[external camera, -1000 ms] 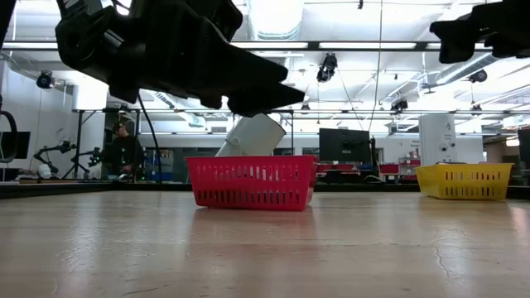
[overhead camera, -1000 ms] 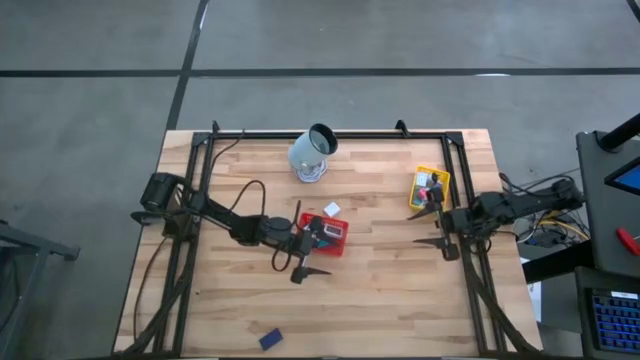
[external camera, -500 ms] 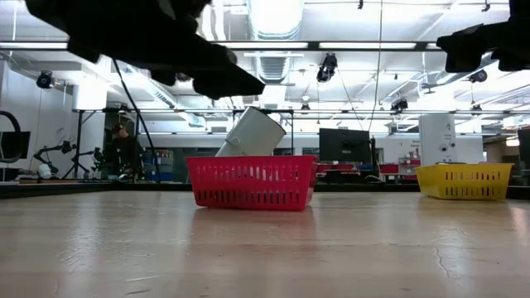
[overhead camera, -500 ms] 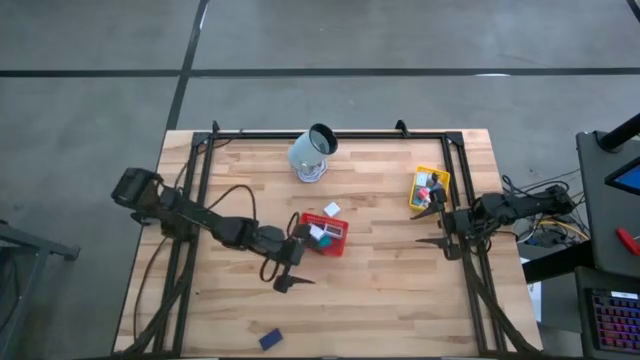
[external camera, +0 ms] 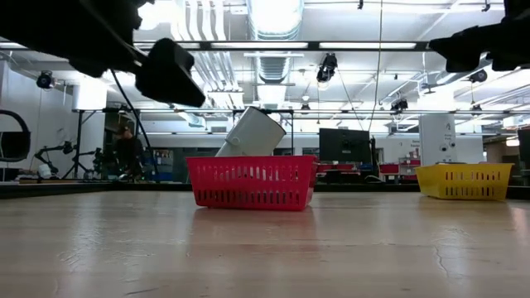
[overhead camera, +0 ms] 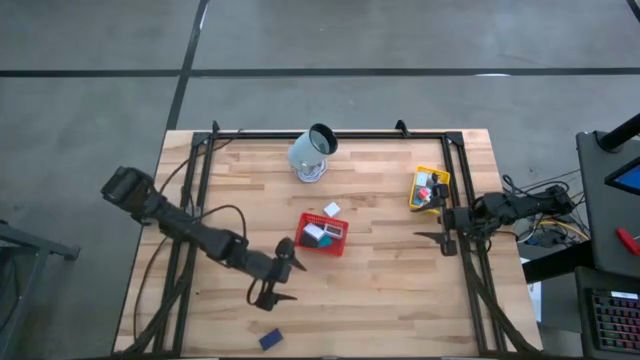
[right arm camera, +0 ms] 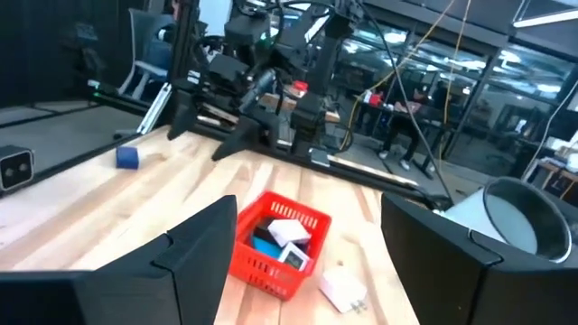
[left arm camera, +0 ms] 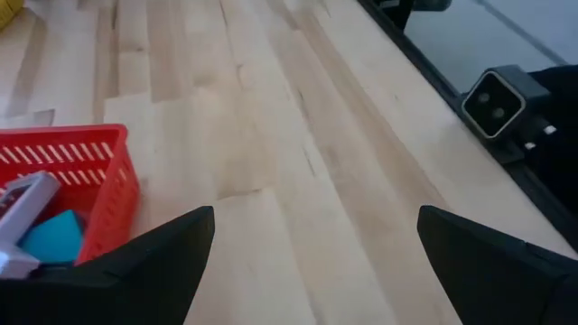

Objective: Pick & Place Office items
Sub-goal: Put the blue digital clock into the red basket

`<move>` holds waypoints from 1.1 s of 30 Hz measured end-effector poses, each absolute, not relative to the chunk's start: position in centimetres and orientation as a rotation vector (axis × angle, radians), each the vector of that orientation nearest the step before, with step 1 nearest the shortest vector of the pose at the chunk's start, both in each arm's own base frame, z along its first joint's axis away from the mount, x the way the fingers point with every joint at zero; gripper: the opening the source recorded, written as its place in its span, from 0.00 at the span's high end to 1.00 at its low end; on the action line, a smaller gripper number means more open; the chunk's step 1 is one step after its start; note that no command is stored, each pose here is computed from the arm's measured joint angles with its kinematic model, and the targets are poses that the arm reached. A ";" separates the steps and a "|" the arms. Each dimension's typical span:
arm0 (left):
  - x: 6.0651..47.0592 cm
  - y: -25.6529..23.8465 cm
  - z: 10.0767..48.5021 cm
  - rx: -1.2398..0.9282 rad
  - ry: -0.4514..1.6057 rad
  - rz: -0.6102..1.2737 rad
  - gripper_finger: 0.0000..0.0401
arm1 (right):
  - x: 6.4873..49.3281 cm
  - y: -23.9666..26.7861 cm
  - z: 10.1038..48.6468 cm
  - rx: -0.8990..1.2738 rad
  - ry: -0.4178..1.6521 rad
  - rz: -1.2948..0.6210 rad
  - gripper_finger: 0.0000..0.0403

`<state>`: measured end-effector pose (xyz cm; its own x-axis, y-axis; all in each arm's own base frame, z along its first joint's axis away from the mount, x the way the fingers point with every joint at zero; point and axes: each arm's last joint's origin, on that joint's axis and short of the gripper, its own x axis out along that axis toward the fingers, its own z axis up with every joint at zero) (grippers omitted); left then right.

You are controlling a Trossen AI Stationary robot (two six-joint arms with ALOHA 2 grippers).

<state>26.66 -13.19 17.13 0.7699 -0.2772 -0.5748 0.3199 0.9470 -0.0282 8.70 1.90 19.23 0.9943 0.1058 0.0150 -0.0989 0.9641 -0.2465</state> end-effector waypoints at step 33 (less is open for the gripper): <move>22.2 -19.9 18.8 -0.323 0.971 -0.231 0.02 | 8.9 0.9 18.7 -0.246 0.023 -0.006 0.34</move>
<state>22.17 -19.93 18.82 0.5459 -0.3337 -0.7685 0.0479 0.9282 -0.3690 8.93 0.88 18.70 0.9997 -0.0084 -0.0223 0.0028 0.9700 -0.2432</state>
